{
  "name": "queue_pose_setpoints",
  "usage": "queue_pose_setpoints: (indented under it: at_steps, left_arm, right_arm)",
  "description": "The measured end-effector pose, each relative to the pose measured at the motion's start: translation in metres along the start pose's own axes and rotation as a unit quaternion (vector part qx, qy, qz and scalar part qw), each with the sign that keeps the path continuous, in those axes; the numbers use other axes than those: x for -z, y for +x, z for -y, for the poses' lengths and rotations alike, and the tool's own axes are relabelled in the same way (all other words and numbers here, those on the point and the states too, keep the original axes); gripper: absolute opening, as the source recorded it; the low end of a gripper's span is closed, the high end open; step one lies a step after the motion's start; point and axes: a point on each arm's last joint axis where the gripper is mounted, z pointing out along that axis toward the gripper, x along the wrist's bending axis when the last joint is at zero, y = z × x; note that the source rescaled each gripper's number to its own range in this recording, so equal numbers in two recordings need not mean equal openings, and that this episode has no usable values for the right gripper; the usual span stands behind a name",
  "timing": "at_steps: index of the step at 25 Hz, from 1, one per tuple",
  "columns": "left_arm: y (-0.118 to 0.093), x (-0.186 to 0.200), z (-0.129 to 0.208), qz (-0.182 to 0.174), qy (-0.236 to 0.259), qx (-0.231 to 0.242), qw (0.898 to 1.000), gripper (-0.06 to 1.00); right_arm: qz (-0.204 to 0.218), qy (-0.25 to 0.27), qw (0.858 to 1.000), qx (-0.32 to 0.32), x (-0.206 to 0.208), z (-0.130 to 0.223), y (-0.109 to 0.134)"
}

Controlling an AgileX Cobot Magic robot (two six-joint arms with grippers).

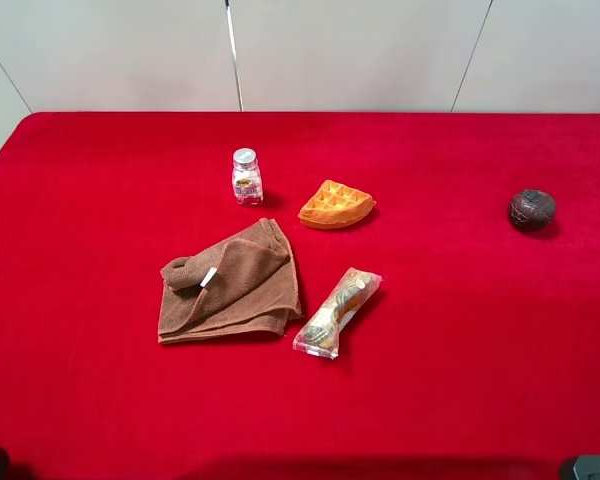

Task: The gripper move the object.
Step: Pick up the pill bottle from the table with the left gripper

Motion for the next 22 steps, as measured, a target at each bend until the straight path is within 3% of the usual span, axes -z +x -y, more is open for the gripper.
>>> queue_pose_setpoints:
  at_steps: [14,22]
  left_arm:
    - [0.012,-0.027,-0.083,0.013,0.104,0.008,0.994,0.98]
    - [0.014,-0.059,-0.101,0.028,0.141,0.006,0.99,0.96]
  right_arm:
    - [0.0,0.0,1.0,0.0,0.0,0.0,0.0]
    - [0.0,0.0,1.0,0.0,0.0,0.0,0.0]
